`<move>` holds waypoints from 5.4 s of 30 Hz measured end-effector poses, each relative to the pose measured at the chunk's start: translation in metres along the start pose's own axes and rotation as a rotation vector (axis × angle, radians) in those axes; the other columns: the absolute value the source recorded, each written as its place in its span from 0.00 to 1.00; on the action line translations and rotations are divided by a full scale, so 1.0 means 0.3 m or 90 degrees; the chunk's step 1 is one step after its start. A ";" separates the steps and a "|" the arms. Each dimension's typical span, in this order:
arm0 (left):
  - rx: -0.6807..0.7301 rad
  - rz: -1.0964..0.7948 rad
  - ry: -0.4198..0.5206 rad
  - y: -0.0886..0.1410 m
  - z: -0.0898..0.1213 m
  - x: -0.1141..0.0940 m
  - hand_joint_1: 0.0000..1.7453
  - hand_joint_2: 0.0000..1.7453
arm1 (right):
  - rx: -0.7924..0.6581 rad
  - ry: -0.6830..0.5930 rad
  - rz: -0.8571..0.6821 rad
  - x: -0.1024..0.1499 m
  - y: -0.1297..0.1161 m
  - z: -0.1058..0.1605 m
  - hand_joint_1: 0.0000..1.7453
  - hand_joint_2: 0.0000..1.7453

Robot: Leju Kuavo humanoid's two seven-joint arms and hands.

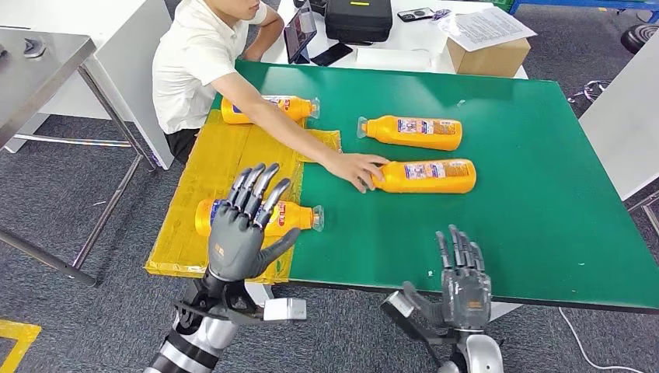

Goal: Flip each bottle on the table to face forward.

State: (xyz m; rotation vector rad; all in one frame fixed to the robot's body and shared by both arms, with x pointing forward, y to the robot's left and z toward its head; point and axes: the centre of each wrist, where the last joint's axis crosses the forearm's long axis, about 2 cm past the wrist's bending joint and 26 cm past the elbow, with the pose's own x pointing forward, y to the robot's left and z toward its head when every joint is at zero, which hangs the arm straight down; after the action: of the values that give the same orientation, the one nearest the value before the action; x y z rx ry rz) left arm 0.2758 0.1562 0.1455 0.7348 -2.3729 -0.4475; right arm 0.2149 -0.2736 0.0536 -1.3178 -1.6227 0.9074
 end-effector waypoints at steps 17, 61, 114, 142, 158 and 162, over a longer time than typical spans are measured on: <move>-0.008 0.194 0.161 0.012 0.083 0.059 0.00 1.00 | 0.107 0.013 0.134 -0.305 0.054 -0.100 0.00 1.00; -0.034 0.329 0.149 -0.040 0.039 0.068 0.00 1.00 | 0.429 0.022 -0.218 -0.364 0.146 -0.329 1.00 1.00; -0.083 0.817 0.459 -0.165 0.075 0.084 0.00 1.00 | 0.241 -0.267 -0.747 0.488 0.128 -0.150 1.00 1.00; -0.092 0.773 0.431 -0.120 -0.019 -0.094 1.00 1.00 | 0.279 -0.317 -0.683 0.529 0.177 -0.108 0.00 1.00; -0.088 0.139 0.349 -0.043 -0.075 -0.285 1.00 1.00 | 0.030 -0.155 -0.587 0.471 0.139 0.034 0.00 1.00; -0.253 -0.060 0.333 -0.061 -0.110 -0.367 1.00 1.00 | -0.108 -0.141 -0.581 0.453 0.034 -0.066 0.00 1.00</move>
State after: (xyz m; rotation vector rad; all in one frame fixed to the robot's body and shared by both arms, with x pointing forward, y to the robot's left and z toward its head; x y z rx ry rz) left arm 0.3770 0.2033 0.1123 0.6773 -1.7024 -0.6520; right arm 0.2237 -0.1378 0.0740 -0.4479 -2.2053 0.3532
